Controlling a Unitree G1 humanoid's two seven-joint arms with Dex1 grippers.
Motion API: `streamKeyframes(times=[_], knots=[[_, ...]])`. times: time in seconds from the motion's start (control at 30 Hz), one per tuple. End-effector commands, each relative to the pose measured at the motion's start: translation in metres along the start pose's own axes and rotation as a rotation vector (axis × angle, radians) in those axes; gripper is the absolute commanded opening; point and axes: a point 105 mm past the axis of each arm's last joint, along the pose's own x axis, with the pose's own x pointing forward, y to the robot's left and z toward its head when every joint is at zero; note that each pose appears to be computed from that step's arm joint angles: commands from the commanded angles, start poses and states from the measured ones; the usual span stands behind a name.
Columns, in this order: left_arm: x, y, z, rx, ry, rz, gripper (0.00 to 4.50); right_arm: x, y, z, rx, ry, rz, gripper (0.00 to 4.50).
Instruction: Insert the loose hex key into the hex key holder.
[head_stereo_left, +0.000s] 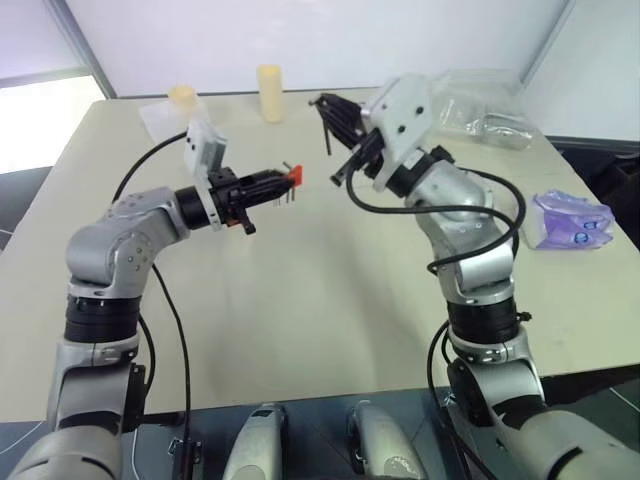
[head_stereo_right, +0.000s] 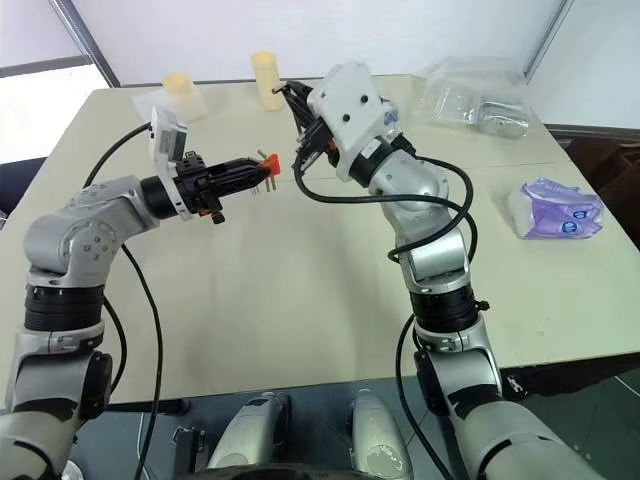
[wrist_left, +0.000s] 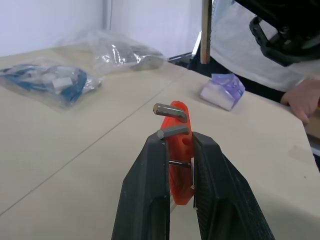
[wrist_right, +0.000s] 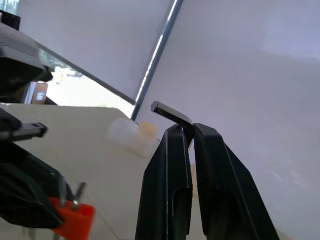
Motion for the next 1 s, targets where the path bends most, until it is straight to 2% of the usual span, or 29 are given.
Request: streamKeyframes(times=[0.03,0.33,1.0], knots=[[0.000,-0.003,0.015,0.051,-0.038,-0.009,0.13,0.002,0.003,0.022,0.011,-0.101,0.003,0.04],[0.004,-0.005,0.023,0.041,-0.062,-0.017,0.13,0.013,0.008,0.029,0.046,-0.166,-0.027,0.04],[0.004,-0.009,0.032,0.018,-0.092,-0.026,0.13,0.017,0.016,0.010,0.083,-0.146,-0.075,0.04]])
